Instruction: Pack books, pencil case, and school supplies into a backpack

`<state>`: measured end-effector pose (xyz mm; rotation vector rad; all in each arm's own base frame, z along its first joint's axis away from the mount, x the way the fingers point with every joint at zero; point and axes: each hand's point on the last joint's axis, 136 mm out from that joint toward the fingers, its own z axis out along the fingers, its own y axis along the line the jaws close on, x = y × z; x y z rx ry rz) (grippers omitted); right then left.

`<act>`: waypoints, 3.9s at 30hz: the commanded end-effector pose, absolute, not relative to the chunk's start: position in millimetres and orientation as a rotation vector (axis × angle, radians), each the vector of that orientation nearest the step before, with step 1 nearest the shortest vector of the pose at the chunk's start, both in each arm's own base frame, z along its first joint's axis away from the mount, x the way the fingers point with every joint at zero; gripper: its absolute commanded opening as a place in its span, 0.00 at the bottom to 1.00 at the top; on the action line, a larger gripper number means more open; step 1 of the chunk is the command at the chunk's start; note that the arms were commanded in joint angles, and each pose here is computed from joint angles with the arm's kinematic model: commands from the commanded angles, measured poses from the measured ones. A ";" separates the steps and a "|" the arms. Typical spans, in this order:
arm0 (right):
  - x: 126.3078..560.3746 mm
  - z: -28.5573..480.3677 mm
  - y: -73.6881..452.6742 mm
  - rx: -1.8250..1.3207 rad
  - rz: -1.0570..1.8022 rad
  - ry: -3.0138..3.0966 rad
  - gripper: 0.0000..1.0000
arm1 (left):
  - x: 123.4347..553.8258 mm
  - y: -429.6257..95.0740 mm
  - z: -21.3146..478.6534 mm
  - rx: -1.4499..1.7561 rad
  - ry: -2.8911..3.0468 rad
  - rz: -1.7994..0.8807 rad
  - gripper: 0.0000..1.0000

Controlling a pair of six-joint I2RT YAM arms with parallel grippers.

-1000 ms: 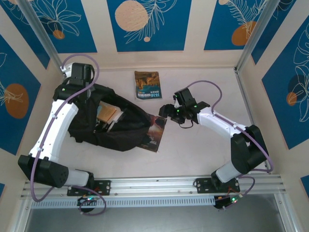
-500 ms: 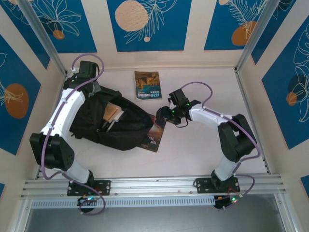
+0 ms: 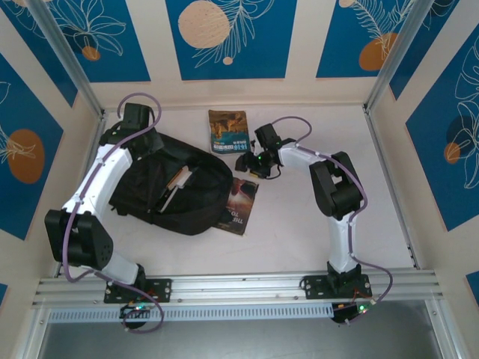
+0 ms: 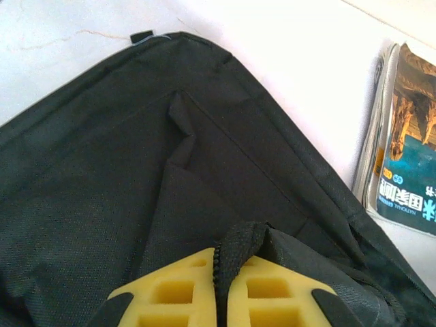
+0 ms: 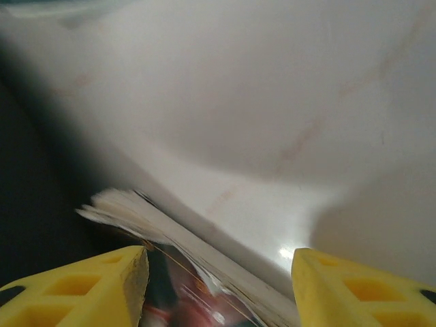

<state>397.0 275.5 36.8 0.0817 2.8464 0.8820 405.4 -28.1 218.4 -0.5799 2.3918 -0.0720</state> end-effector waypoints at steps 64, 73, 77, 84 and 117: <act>230.1 31.5 264.7 0.002 1.339 3.001 0.54 | 133.1 -210.4 19.6 0.777 2.906 -0.089 0.17; 204.8 48.8 273.8 -0.072 1.503 2.979 0.39 | 132.2 -209.7 4.9 0.795 2.927 -0.042 0.05; 199.4 46.8 275.8 -0.106 1.511 2.985 0.17 | 131.4 -212.7 6.4 0.804 2.924 -0.055 0.02; 206.0 37.6 253.8 0.011 1.292 3.012 0.00 | 136.3 -221.8 32.4 0.776 2.887 -0.119 0.13; 256.7 208.5 96.5 1.108 1.374 1.928 0.00 | 261.8 -321.7 232.6 -0.257 2.563 -0.992 0.83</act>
